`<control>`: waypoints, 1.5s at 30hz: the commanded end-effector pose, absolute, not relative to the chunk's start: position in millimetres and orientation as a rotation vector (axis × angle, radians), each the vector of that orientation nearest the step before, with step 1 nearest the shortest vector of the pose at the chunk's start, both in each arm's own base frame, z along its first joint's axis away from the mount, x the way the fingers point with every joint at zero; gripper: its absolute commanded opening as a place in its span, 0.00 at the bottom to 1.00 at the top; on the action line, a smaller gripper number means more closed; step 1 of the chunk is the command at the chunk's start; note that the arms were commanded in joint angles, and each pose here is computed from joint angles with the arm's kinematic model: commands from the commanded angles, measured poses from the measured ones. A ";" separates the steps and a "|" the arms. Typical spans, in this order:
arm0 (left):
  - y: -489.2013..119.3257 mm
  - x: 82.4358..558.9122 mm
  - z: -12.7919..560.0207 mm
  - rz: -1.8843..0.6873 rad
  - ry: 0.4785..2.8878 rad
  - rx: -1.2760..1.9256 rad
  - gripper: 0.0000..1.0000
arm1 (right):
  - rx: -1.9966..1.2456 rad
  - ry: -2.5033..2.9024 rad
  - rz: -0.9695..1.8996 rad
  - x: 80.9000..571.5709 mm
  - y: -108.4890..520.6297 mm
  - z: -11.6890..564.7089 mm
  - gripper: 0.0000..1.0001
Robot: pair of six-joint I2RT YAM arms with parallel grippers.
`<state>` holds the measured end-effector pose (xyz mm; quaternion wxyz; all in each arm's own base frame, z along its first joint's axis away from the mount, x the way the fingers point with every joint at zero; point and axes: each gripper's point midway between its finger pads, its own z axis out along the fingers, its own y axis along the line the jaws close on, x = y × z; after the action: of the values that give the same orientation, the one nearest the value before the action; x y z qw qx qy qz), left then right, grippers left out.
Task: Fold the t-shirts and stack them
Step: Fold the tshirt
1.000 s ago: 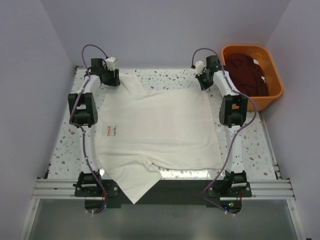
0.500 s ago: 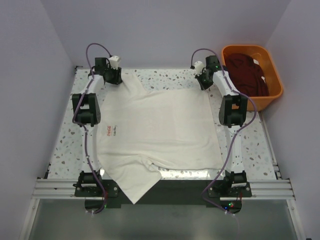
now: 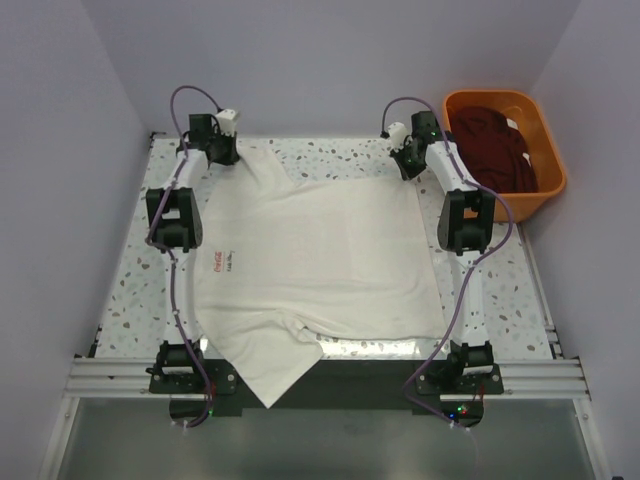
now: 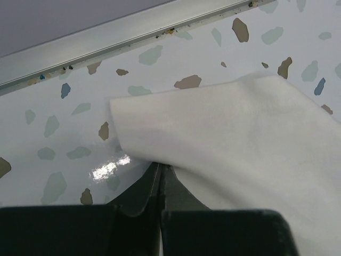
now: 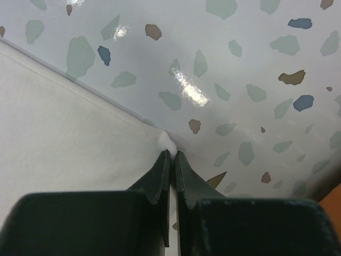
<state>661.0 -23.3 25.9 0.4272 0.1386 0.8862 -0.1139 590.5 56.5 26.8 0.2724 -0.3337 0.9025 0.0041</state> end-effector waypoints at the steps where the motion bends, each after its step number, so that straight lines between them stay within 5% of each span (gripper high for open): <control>1: -12.9 668.3 66.3 -0.310 2.120 0.326 0.00 | -0.907 2.421 0.010 587.8 56.3 35.6 0.00; 11: -11.0 647.4 162.2 -0.306 1.921 0.478 0.00 | -0.871 2.337 0.022 586.7 57.9 86.8 0.00; 26: -5.9 582.2 191.4 -0.402 1.887 0.599 0.00 | -0.945 2.298 0.034 558.4 54.4 124.1 0.00; 45: -22.6 427.5 182.2 -0.341 1.920 0.818 0.00 | -1.123 2.339 0.127 478.1 50.6 128.0 0.00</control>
<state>443.1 -22.2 169.7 0.4795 0.3074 0.8063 -0.1597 486.7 49.0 92.2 0.2354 -0.3972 0.8860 0.0435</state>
